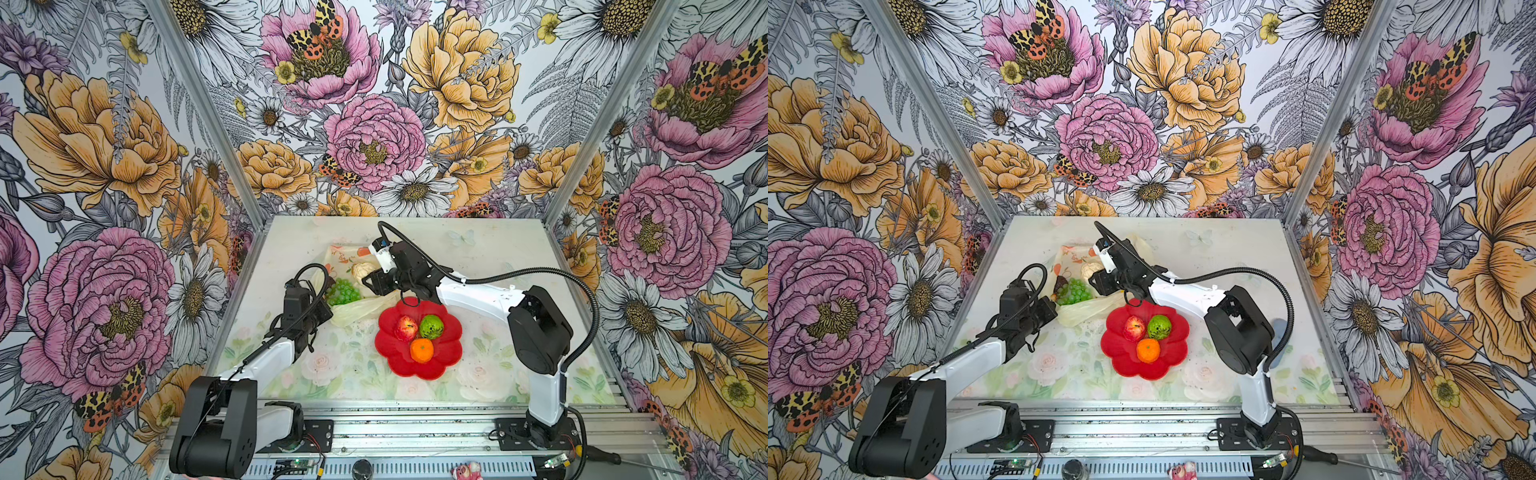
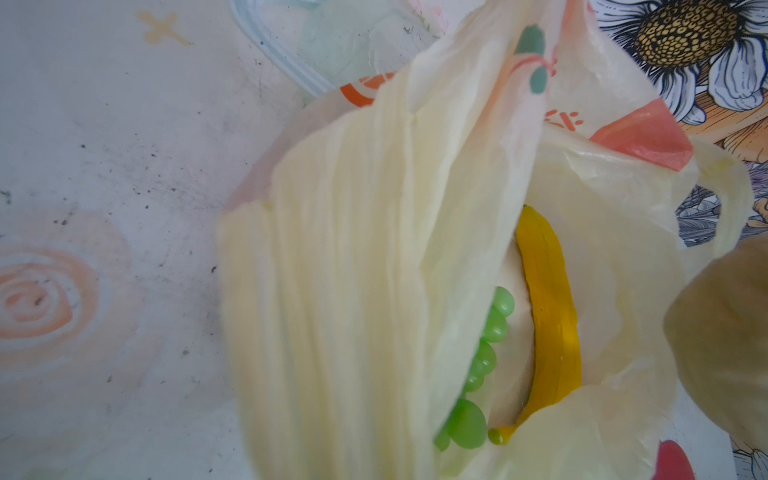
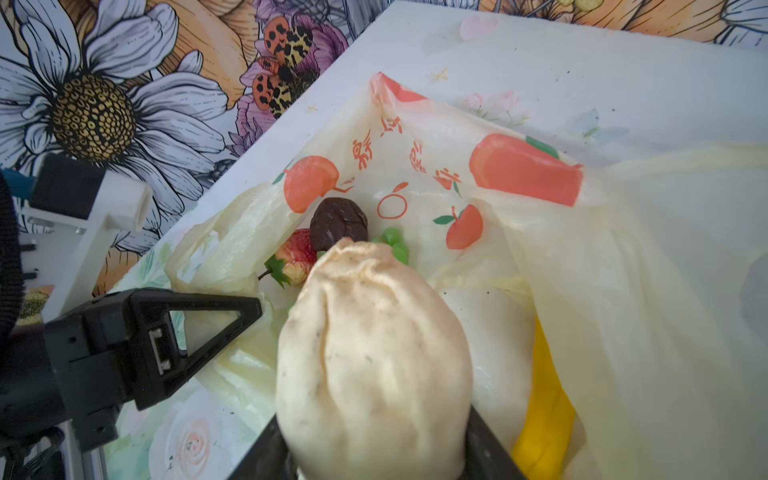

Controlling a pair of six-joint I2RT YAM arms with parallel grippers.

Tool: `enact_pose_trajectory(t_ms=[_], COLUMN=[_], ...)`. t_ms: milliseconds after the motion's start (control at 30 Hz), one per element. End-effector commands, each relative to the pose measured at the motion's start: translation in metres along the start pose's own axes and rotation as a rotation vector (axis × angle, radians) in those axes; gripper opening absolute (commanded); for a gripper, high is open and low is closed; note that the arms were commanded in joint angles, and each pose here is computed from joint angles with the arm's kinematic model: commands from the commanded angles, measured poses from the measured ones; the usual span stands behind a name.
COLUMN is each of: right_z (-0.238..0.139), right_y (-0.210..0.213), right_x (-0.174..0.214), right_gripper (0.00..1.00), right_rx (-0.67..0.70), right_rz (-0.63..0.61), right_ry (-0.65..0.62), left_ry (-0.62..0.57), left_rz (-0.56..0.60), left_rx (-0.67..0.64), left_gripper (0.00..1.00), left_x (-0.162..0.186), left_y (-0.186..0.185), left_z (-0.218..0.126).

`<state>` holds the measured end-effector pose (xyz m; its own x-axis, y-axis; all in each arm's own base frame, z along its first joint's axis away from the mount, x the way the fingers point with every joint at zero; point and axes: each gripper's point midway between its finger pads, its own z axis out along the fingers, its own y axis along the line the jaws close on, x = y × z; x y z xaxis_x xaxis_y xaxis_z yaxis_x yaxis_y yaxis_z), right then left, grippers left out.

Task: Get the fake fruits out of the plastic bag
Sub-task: 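Lift the white bun-shaped fruit out and carry it over the red plate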

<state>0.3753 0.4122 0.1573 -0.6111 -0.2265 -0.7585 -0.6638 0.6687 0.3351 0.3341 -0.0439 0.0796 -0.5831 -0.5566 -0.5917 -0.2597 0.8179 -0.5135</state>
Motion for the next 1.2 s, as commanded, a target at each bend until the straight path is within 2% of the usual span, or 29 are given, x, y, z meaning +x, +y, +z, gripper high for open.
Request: enact_pose_trajectory(t_ms=[0, 200, 300, 800, 967, 1167], right_z=[-0.030, -0.068, -0.085, -0.164, -0.178, -0.183], right_y=[0.014, 0.006, 0.018, 0.007, -0.004, -0.011], right_x=[-0.040, -0.028, -0.006, 0.090, 0.122, 0.159], right_gripper=[0.50, 0.50, 0.50, 0.50, 0.49, 0.49], right_rx=[-0.020, 0.060, 0.083, 0.181, 0.190, 0.186], right_rz=[0.019, 0.047, 0.036, 0.141, 0.192, 0.187], right_ry=[-0.191, -0.250, -0.238, -0.187, -0.170, -0.117], left_ry=[-0.058, -0.050, -0.050, -0.049, -0.050, -0.053], left_rz=[0.030, 0.047, 0.054, 0.070, 0.073, 0.074], left_rx=[0.014, 0.000, -0.013, 0.007, 0.011, 0.014], left_gripper=[0.08, 0.08, 0.08, 0.09, 0.09, 0.10], left_x=[-0.017, -0.012, -0.009, -0.006, -0.005, -0.005], left_y=[-0.006, -0.001, 0.003, 0.003, 0.003, 0.002], left_z=[-0.004, -0.003, -0.002, -0.001, -0.001, -0.002])
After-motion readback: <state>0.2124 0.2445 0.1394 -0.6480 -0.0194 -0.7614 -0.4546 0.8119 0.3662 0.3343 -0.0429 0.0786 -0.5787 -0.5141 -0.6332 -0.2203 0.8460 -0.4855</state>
